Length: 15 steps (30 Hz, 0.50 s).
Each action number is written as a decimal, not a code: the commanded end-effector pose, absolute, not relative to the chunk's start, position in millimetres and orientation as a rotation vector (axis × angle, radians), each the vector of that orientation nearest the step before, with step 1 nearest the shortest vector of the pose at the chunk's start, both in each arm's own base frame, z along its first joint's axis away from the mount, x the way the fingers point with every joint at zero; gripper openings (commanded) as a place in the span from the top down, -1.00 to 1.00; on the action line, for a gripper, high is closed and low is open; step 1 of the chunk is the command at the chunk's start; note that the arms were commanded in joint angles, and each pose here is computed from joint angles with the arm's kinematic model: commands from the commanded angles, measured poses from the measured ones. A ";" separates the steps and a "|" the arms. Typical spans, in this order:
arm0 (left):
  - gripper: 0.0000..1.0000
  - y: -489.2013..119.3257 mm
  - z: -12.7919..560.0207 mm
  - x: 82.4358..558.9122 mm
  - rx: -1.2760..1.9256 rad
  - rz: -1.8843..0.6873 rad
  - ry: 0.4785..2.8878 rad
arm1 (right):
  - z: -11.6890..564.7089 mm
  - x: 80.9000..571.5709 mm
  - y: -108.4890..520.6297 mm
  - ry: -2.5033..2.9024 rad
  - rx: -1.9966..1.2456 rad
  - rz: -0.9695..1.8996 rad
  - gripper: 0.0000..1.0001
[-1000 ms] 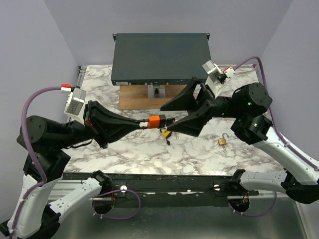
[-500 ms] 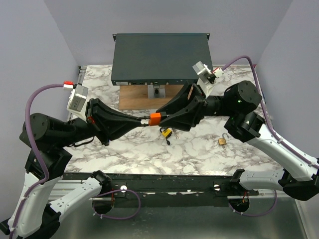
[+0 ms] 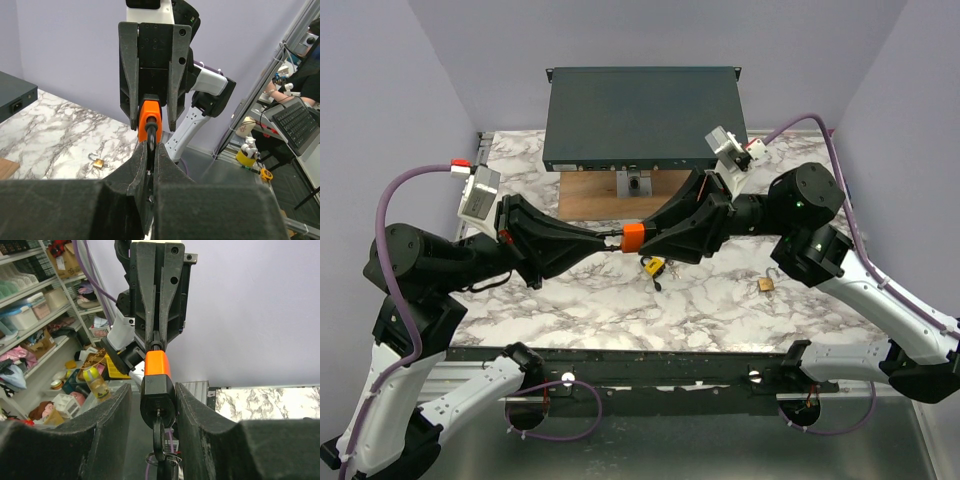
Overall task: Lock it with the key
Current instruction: Lock the lock.
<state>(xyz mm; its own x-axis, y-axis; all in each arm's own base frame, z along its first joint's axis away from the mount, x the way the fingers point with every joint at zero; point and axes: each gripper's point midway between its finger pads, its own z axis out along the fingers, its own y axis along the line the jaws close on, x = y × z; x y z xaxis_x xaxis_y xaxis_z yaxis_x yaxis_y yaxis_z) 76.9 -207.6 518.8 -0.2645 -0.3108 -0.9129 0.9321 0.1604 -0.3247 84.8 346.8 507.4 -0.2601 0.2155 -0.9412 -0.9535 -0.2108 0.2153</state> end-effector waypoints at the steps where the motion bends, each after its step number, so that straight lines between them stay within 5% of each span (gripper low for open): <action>1: 1.00 -202.6 539.9 76.9 0.650 -1.369 1.214 | 509.1 80.5 344.3 1.092 -1.035 1.620 0.26; 7: 1.00 -203.6 535.8 80.0 0.644 -1.365 1.229 | 509.4 82.4 345.5 1.111 -1.027 1.619 0.96; 15: 1.00 -215.4 512.1 95.3 0.635 -1.381 1.298 | 502.6 85.3 357.2 1.175 -1.015 1.633 0.99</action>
<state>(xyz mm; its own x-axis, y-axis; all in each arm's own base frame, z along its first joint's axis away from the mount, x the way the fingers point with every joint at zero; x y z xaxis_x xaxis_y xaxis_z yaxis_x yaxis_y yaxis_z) 80.5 -210.1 515.5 -0.2707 -0.3146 -0.9098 0.9300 0.1586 -0.3316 87.3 349.8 502.0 -0.2798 0.1910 -0.9409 -0.9509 -0.1898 0.2443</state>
